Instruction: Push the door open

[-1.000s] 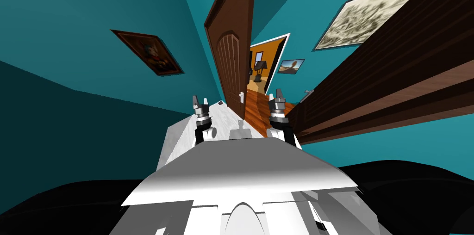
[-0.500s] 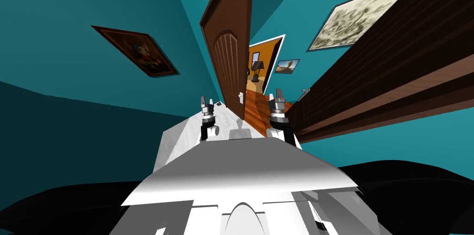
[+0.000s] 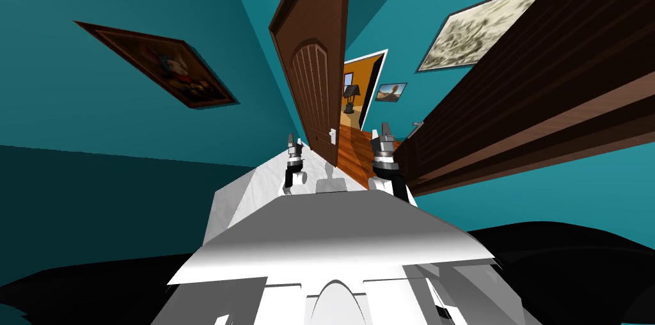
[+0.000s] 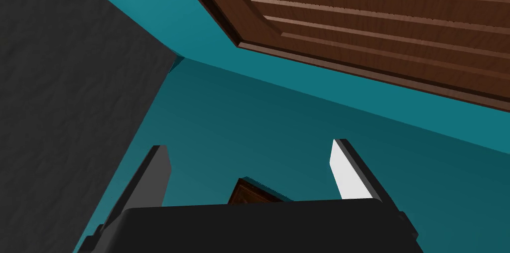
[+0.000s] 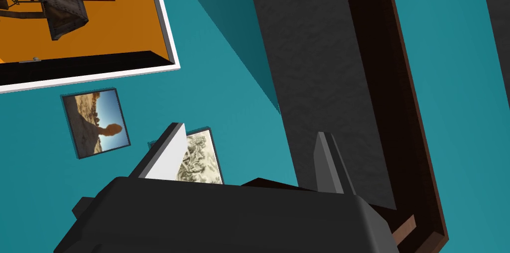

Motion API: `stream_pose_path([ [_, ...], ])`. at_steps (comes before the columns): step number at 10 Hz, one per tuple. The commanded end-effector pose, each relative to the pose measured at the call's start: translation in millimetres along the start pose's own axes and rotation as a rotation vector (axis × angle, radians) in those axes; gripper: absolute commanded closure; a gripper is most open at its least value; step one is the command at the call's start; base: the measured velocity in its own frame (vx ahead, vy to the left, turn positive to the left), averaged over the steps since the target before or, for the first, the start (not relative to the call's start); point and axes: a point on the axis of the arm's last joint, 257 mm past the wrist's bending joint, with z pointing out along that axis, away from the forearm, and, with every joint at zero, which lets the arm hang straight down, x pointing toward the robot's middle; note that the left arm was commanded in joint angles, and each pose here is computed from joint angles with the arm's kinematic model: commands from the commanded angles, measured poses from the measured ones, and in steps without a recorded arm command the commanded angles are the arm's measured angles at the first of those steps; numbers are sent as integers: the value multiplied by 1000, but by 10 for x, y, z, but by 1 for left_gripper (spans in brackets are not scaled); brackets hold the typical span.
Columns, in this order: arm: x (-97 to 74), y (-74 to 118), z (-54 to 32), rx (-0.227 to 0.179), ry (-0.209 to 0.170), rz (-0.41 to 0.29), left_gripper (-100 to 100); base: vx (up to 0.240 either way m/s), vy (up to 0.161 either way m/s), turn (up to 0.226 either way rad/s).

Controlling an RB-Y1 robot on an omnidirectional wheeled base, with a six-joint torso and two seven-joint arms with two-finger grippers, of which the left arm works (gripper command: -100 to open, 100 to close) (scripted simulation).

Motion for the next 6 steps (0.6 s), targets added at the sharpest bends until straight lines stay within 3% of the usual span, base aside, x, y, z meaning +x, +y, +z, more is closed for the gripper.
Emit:
stream_pose_path([
  [1,62,169,20,-29,17,-11,-100,33,63,-117],
  [6,223,555,13,-102,48,-28,-100,36,55,-90],
])
